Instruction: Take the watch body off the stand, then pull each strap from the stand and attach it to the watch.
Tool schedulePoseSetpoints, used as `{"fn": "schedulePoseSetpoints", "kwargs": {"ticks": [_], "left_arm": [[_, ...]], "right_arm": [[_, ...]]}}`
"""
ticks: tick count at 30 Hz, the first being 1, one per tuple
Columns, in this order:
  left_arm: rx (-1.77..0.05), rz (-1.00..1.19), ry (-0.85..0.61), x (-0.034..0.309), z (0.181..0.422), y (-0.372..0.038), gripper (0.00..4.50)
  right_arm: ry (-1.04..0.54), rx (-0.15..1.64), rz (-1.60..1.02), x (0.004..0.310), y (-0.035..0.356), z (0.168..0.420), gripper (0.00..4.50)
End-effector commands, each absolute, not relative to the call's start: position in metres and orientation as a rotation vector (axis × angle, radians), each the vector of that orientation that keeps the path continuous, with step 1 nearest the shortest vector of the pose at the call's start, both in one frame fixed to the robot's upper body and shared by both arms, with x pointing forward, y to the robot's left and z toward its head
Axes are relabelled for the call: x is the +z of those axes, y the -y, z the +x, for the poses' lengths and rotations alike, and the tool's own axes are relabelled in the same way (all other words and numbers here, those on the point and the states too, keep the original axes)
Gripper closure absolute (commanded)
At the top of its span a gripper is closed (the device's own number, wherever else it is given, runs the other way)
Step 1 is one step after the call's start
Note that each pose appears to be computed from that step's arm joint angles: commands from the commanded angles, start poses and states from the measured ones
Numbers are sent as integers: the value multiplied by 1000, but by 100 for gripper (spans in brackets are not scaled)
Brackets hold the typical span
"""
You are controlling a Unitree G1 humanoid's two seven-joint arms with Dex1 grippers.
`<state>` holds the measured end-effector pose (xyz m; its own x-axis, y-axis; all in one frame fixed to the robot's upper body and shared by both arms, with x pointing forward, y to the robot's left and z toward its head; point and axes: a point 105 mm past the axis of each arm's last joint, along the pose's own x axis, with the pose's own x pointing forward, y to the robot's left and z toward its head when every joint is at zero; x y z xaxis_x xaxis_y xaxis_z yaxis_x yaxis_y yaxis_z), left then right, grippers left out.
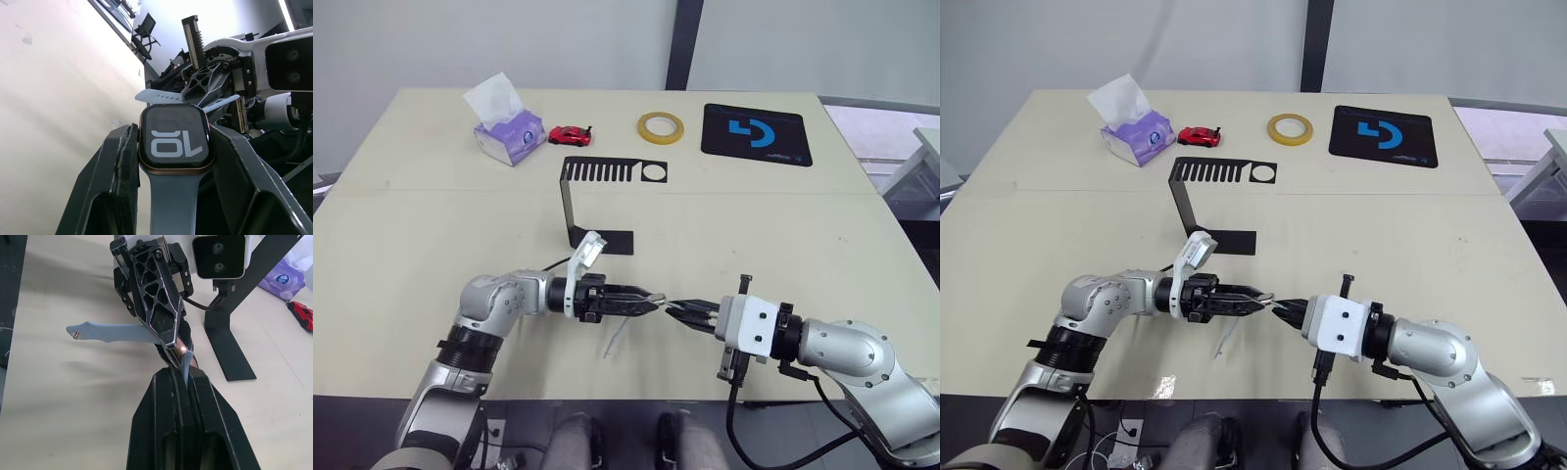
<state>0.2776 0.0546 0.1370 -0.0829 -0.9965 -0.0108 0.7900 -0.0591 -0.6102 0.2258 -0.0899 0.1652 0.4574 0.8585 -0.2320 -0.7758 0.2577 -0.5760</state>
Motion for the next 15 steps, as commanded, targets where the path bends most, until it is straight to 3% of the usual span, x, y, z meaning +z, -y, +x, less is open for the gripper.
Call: {"fn": "schedulePoseSetpoints", "kwargs": {"ticks": [1, 15], "left_arm": [[-1630, -471, -515, 146, 272, -48, 275], [-1623, -481, -522, 144, 272, -50, 275]], "right_arm": [[200, 1132, -707, 175, 83, 221, 450], [174, 1111, -723, 173, 88, 224, 450]]}}
